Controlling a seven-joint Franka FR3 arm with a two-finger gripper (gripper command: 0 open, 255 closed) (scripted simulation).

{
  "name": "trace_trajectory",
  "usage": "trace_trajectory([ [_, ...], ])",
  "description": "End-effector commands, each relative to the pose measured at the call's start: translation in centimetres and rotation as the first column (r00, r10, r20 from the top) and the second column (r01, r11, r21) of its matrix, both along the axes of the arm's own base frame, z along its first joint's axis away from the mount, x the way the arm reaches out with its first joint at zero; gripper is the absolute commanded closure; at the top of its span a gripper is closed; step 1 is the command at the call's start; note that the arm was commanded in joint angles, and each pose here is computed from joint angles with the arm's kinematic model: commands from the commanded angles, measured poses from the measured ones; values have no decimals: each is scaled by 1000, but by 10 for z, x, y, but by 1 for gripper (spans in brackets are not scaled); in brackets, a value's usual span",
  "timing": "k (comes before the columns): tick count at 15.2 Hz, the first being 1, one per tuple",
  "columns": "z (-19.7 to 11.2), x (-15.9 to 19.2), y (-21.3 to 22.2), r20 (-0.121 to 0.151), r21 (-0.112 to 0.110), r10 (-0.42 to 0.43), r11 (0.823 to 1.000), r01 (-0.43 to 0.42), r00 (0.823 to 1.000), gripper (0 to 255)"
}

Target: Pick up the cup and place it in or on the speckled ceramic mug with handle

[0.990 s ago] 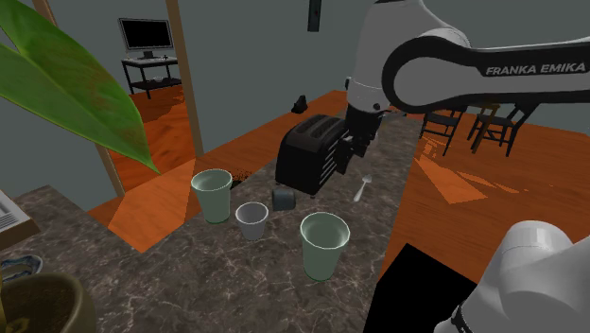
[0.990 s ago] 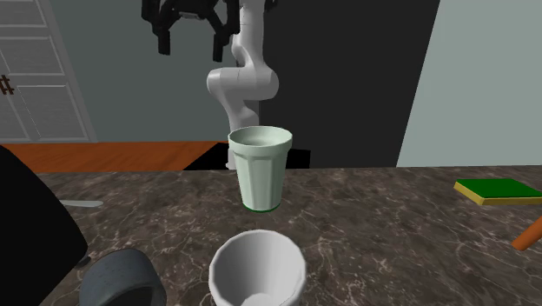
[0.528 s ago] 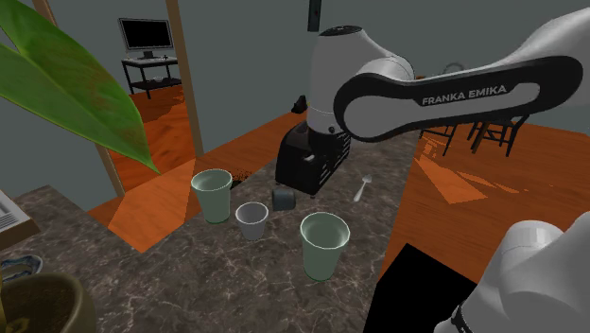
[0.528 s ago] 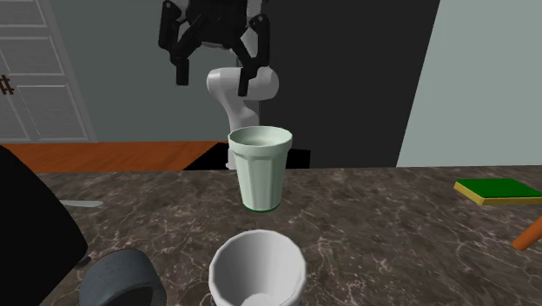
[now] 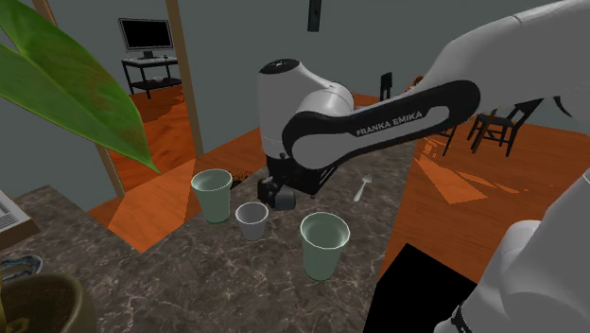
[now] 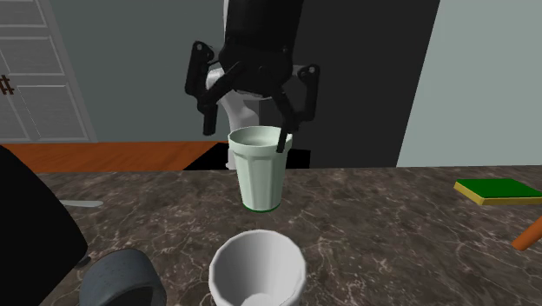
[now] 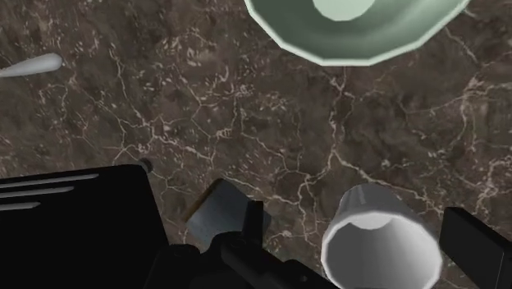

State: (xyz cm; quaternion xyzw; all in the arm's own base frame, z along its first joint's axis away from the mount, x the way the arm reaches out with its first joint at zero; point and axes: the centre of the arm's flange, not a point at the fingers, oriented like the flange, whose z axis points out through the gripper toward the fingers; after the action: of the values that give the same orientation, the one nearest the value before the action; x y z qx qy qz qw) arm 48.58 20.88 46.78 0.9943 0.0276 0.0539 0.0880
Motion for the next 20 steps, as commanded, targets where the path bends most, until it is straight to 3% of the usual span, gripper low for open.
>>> trace_trajectory([
  [1,-16,19,17,-1,-7,-2,1000,2,1000,0],
  [10,-83,88,94,-5,-43,-8,999,7,1000,0],
  [20,-125,95,89,-5,-45,-8,999,8,1000,0],
])
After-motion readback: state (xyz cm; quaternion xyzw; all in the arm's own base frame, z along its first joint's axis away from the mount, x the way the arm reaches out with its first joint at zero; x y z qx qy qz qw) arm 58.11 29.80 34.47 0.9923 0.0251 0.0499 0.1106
